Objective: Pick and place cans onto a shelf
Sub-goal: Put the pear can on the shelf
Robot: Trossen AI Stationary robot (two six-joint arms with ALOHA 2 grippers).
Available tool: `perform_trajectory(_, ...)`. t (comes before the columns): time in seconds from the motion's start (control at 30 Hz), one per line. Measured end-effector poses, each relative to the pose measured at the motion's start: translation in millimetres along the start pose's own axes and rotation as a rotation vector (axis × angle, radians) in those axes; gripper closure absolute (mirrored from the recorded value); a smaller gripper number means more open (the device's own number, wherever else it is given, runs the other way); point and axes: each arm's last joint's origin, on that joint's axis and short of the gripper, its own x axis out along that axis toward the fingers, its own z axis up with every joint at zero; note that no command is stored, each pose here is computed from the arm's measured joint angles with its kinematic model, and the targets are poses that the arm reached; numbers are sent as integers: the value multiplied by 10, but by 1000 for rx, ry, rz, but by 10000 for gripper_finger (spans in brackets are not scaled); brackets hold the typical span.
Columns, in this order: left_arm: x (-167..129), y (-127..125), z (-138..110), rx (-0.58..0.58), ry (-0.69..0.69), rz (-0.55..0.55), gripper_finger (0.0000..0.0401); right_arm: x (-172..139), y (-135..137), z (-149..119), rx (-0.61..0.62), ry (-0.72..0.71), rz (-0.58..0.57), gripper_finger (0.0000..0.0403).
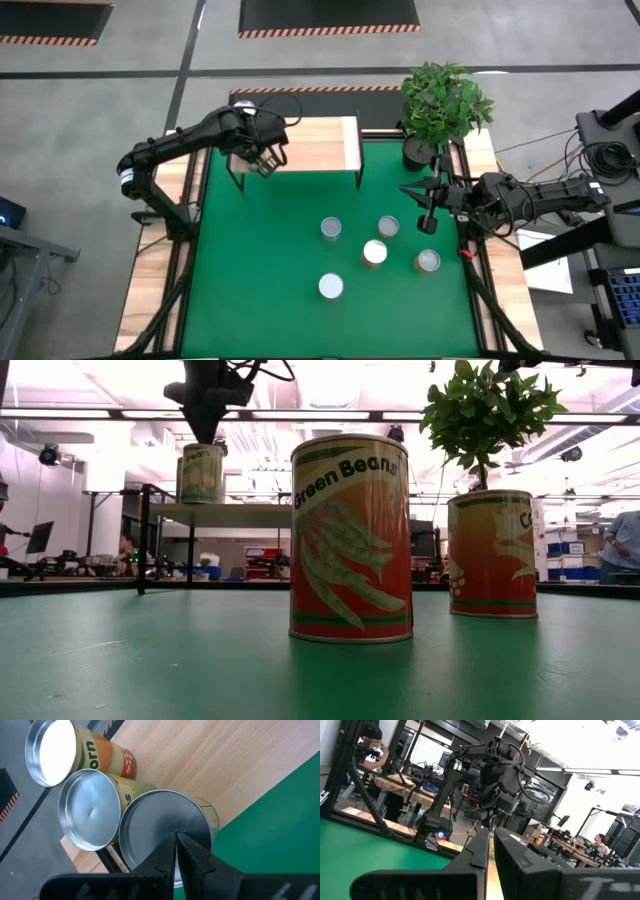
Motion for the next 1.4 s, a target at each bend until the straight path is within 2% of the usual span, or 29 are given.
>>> perform_trajectory(0.23,4,8,3,-3,-2,7,395,0,0,0,-3,0,0,385)
perform_trajectory(0.47,-3,11,6,-4,-5,7,357,0,0,0,-3,0,0,385)
perform_trajectory(0.73,-207,94,69,-49,-81,-31,337,0,-1,1,-3,-1,0,385)
perform_trajectory(0.8,-268,107,105,-95,-123,-60,338,0,-1,1,-3,-1,-1,385)
perform_trajectory(0.87,-318,60,167,-121,-180,-147,340,0,-1,1,-7,-1,0,385)
perform_trajectory(0.93,-335,-38,225,-113,-229,-231,346,0,-1,1,-9,-1,-1,385)
perform_trajectory(1.0,-291,-140,267,-97,-243,-250,355,0,-1,1,-10,-1,-1,385)
perform_trajectory(1.27,90,-365,299,-10,-85,-75,393,0,1,-3,-10,3,1,385)
perform_trajectory(1.4,220,-424,286,32,-2,9,399,0,1,-3,-10,3,1,385)
